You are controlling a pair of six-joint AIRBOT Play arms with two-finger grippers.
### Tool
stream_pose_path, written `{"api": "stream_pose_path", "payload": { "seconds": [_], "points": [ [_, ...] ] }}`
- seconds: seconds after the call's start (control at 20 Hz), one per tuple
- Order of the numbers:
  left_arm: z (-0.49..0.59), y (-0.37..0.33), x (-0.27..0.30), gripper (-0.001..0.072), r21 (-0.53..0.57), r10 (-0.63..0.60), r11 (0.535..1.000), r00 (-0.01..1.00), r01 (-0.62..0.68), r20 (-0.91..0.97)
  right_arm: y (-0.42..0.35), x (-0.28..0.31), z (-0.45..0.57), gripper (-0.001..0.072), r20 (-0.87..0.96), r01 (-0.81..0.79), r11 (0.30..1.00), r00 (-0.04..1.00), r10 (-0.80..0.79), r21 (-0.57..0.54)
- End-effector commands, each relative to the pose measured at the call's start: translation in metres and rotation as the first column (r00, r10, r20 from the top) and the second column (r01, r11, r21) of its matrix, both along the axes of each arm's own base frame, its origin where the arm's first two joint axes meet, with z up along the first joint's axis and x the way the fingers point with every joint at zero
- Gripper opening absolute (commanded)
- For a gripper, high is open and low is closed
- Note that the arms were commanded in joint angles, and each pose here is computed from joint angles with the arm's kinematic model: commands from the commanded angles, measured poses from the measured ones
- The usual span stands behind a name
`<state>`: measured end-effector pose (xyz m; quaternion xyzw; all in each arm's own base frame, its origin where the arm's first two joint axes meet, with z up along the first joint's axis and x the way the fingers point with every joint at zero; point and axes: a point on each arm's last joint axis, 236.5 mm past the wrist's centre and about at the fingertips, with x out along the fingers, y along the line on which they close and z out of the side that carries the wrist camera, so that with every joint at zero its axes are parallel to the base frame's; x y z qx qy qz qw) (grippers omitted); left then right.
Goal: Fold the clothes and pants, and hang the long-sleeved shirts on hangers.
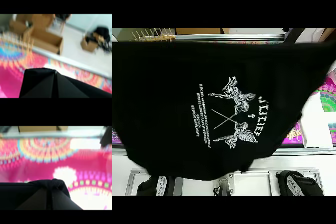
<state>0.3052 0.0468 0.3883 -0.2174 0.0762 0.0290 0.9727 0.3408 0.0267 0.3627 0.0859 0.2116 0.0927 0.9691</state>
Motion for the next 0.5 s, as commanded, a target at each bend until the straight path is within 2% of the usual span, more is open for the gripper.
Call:
{"api": "stream_pose_path", "payload": {
  "seconds": [0.0, 0.1, 0.25, 0.35, 0.45],
  "points": [
    [-0.138, -0.009, 0.080, 0.0007, -0.091, -0.151, 0.988, 0.924, 0.127, -0.352, -0.006, 0.050, -0.116, 0.0012, -0.383, -0.027, 0.998, 0.923, 0.044, 0.050],
    [-0.218, -0.019, 0.120, 0.0007, -0.154, -0.207, 0.977, 0.843, 0.149, -0.497, -0.006, 0.077, -0.184, 0.0012, -0.550, -0.037, 0.996, 0.831, 0.076, 0.081],
    [-0.313, -0.033, 0.169, 0.0007, -0.244, -0.274, 0.958, 0.723, 0.150, -0.634, -0.008, 0.113, -0.280, 0.0012, -0.699, -0.029, 0.996, 0.710, 0.080, 0.085],
    [-0.354, -0.044, 0.196, 0.0007, -0.274, -0.310, 0.948, 0.667, 0.162, -0.678, -0.005, 0.136, -0.325, 0.0012, -0.725, -0.015, 0.996, 0.685, 0.075, 0.088],
    [-0.378, -0.051, 0.221, 0.0007, -0.278, -0.321, 0.945, 0.651, 0.172, -0.688, -0.006, 0.163, -0.351, 0.0012, -0.698, 0.014, 0.996, 0.714, 0.048, 0.084]
  ]
}}
